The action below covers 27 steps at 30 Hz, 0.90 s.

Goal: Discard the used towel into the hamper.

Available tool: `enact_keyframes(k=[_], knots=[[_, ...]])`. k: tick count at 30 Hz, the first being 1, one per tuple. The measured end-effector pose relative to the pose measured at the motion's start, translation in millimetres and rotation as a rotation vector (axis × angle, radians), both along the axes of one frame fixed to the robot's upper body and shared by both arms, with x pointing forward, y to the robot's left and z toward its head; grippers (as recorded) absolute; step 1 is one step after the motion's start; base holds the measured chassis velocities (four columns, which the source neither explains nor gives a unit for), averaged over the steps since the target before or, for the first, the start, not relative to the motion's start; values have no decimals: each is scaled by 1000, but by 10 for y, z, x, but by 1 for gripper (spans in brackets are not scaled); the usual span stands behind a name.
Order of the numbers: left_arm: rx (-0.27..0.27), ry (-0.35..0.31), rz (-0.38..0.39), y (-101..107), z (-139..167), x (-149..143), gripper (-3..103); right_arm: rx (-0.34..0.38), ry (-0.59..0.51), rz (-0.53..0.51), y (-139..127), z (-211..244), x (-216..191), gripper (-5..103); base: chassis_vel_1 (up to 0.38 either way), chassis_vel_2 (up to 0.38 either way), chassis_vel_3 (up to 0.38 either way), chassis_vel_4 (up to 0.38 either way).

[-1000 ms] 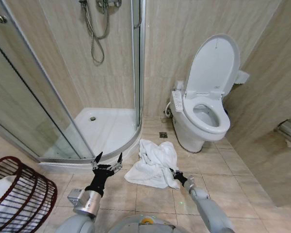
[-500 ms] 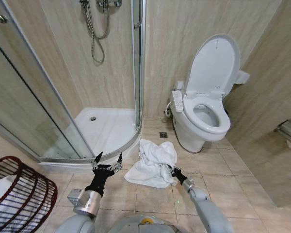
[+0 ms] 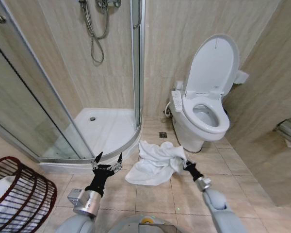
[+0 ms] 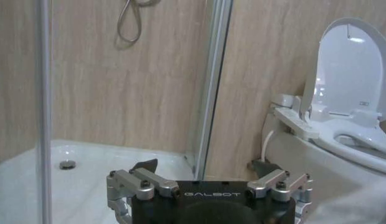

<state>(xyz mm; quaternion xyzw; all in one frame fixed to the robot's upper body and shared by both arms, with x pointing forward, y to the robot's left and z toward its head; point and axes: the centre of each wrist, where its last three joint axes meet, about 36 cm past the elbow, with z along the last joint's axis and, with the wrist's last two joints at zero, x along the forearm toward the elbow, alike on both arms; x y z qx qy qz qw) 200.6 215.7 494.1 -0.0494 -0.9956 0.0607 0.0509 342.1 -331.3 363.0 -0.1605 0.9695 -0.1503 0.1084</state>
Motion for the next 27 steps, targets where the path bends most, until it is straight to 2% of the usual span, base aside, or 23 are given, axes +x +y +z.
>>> enact_keyframes(k=[2,9,21,27], knots=[[0,0,0,0,0,0,100,-10,-86,-7,50,426,-143,2,0,0,0,0],[0,0,0,0,0,0,100,-57,-230,-44,-51,980,-319,2,0,0,0,0],[0,0,0,0,0,0,100,75,-475,-183,25,1757,-645,2,0,0,0,0],[0,0,0,0,0,0,100,103,-546,-254,-62,1923,-705,2,0,0,0,0]])
